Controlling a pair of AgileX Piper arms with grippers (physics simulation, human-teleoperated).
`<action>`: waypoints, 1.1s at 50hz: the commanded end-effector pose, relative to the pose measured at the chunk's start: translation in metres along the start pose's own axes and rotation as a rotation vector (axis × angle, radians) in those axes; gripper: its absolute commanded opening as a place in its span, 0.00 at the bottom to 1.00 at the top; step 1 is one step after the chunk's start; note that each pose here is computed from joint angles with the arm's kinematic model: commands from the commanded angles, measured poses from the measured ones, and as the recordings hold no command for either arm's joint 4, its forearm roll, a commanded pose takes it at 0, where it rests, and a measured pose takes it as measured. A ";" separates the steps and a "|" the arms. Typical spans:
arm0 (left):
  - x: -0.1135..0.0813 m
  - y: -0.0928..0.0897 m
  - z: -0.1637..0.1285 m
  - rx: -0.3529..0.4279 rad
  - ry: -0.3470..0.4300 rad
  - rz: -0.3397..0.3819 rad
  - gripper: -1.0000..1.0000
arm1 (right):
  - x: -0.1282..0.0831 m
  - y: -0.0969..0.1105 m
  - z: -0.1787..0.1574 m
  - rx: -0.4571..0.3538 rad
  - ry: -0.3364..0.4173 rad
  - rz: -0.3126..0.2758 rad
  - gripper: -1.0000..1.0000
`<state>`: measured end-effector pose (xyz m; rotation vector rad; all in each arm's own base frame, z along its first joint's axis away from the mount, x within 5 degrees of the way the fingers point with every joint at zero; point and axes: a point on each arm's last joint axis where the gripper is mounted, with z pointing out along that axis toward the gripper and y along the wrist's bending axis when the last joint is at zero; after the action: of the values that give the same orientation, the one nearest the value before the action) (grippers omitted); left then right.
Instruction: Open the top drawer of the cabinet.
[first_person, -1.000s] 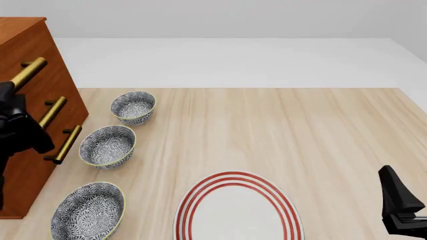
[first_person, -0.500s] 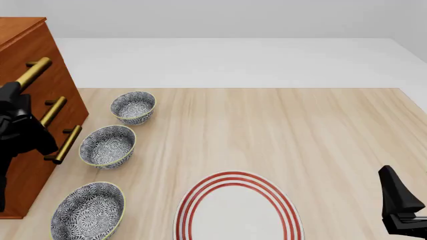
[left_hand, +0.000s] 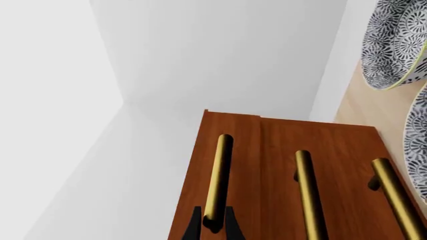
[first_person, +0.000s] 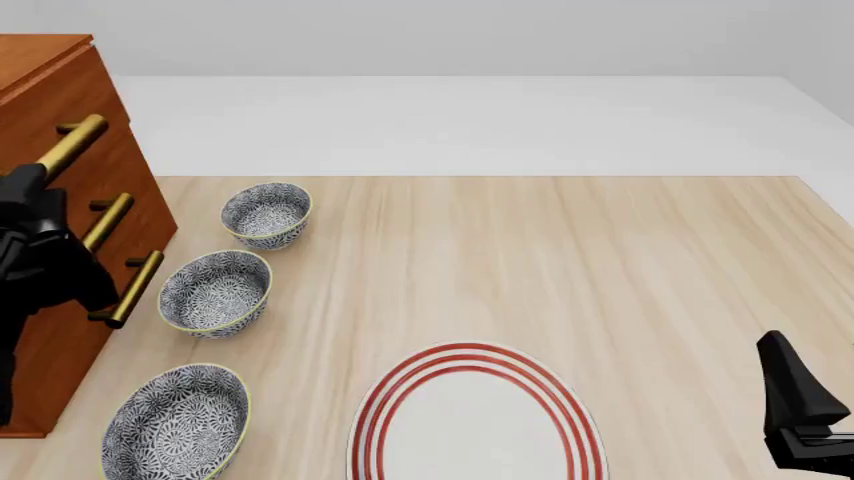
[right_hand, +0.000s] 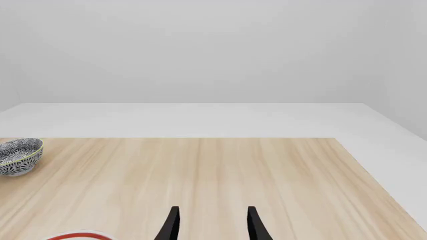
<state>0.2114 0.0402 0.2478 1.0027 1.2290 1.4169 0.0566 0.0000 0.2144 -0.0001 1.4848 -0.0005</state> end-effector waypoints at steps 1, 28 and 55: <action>-0.009 0.000 0.006 0.014 -0.041 0.026 0.00 | 0.000 0.000 0.000 0.000 0.000 0.000 1.00; -0.018 0.001 0.008 0.030 -0.084 0.038 0.00 | 0.000 0.000 0.000 0.000 0.000 0.000 1.00; -0.028 -0.001 0.001 0.029 -0.131 0.035 0.00 | 0.000 0.000 0.000 0.000 0.000 0.000 1.00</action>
<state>0.2118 0.0222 0.2488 1.0727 1.1726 1.3740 0.0566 0.0000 0.2144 -0.0001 1.4848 -0.0004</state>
